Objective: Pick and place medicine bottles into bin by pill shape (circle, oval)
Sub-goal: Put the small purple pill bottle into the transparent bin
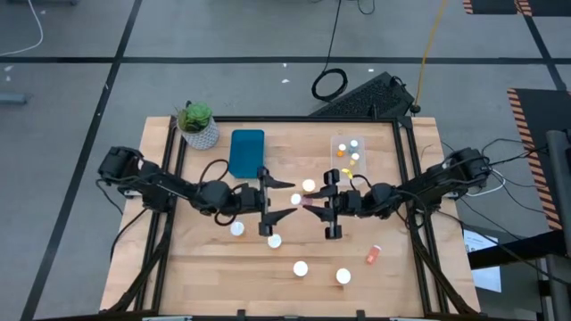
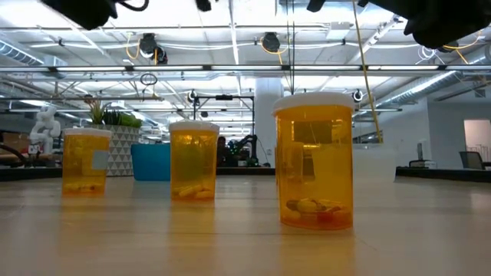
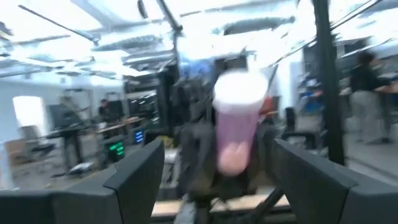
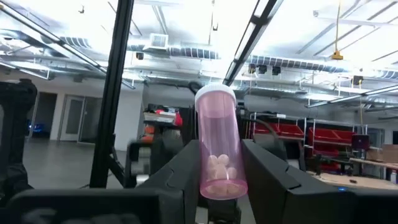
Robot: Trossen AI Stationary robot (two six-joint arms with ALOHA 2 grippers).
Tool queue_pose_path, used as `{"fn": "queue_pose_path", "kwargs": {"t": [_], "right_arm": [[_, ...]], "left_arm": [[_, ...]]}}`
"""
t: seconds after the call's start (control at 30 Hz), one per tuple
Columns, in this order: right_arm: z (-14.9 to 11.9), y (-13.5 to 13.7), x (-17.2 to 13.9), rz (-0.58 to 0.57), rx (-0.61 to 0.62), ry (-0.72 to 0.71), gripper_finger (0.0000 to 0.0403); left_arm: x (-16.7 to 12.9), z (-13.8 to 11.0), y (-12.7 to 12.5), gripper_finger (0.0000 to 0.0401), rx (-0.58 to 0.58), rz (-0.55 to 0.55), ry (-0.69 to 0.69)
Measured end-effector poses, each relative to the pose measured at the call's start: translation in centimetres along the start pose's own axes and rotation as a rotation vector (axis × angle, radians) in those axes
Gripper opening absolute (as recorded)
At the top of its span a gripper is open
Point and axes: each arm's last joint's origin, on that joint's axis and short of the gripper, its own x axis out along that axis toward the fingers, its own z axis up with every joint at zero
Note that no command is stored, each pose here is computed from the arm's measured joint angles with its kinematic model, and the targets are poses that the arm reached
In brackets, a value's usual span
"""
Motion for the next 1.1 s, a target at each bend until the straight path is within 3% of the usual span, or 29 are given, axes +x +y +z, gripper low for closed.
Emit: {"fn": "queue_pose_path", "kwargs": {"t": [0.2, 0.53, 0.9, 1.1], "right_arm": [[-0.1, 0.0, 0.0, -0.006, -0.003, -0.016, 0.0098], [-0.1, -0.2, 0.1, -0.012, -0.004, -0.022, 0.0098], [-0.1, -0.3, 0.1, -0.015, -0.015, -0.021, 0.0098], [-0.2, -0.5, 0.1, -0.022, -0.021, -0.017, 0.0098]], "left_arm": [[1.2, 0.3, 0.5, 0.0291, -0.029, -0.068, -0.001], [1.7, -0.6, 0.9, 0.0219, -0.051, -0.095, -0.032], [1.8, -0.4, 1.0, 0.0244, -0.031, -0.123, -0.086], [1.9, -0.5, 1.4, 0.0220, -0.049, -0.148, -0.089]]}}
